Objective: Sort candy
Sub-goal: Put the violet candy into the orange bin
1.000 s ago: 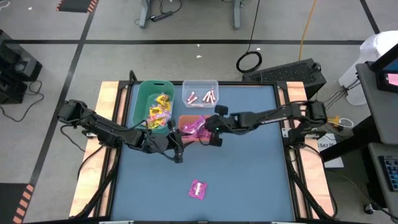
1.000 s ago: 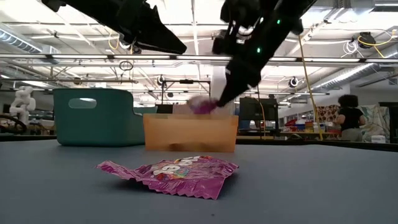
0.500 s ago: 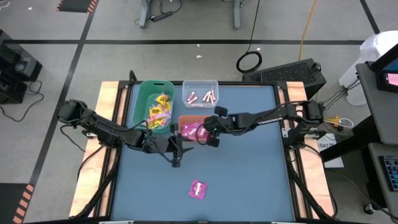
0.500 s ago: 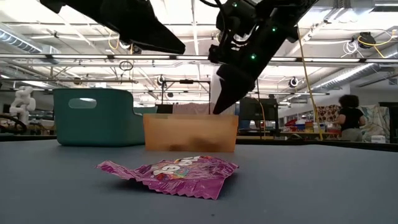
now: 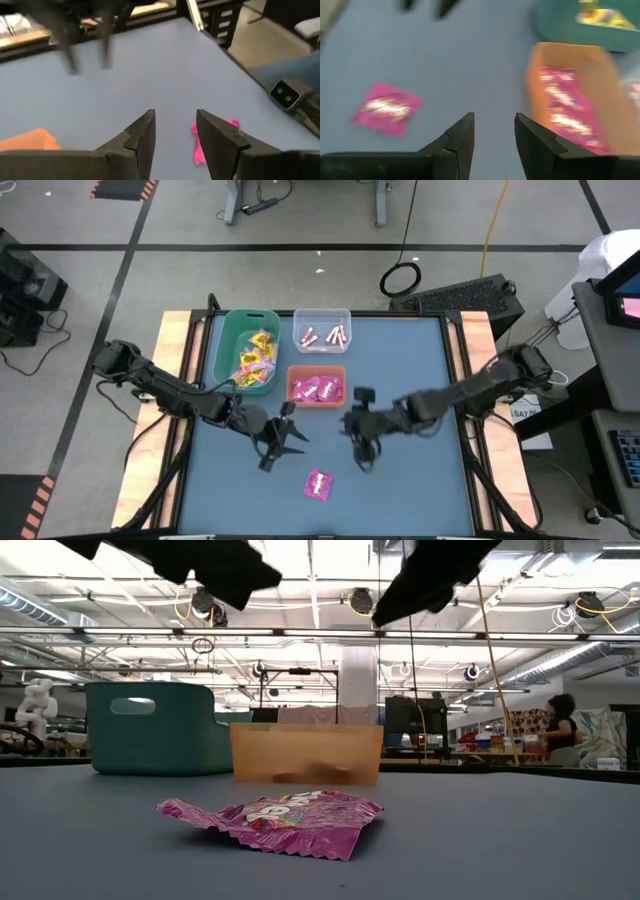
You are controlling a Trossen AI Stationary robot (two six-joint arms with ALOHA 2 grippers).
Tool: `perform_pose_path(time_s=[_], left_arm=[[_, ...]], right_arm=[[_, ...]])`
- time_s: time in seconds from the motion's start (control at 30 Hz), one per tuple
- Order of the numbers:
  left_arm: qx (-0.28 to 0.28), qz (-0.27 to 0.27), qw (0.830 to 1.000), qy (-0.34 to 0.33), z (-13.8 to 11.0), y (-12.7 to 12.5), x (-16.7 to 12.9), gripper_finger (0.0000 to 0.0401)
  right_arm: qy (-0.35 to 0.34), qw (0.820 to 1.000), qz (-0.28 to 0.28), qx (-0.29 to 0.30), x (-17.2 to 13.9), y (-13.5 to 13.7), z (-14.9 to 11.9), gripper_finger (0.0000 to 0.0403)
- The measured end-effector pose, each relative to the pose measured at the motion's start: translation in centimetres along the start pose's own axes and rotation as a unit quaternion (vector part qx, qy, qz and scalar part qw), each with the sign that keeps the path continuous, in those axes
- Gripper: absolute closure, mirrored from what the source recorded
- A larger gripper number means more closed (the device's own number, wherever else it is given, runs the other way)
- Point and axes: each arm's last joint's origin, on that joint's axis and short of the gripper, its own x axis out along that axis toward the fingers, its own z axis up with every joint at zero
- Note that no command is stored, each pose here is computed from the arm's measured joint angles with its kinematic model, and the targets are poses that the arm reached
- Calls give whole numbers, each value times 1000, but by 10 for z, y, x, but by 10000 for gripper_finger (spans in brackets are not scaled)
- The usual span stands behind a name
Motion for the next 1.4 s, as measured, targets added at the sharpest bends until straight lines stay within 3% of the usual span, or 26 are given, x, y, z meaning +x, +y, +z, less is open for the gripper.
perform_pose_path(time_s=[0.1, 0.2, 0.33, 0.5, 0.77, 1.1, 1.4], left_arm=[[1, -1, 1000, -27, 5, -3, 0, 253], [-21, -7, 998, -65, 12, -5, 3, 252], [-51, -36, 996, -67, 7, -21, 14, 229], [-38, -9, 999, -14, -16, -48, 33, 173], [-5, -32, 999, 10, -49, -87, 59, 99], [6, -60, 998, 11, -74, -115, 74, 124], [-4, 6, 1000, 1, -85, -119, 83, 143]], right_arm=[[-4, 1000, 20, 1, -1, 29, -8, 273], [-4, 1000, 4, -7, 2, 55, -23, 273], [-27, 999, -17, -4, 12, 85, -39, 273], [-53, 999, -10, -3, 39, 119, -63, 273], [-123, 992, 29, 7, 80, 151, -85, 273], [-110, 992, 46, 46, 91, 156, -97, 273], [-111, 991, 68, 33, 80, 172, -105, 273]])
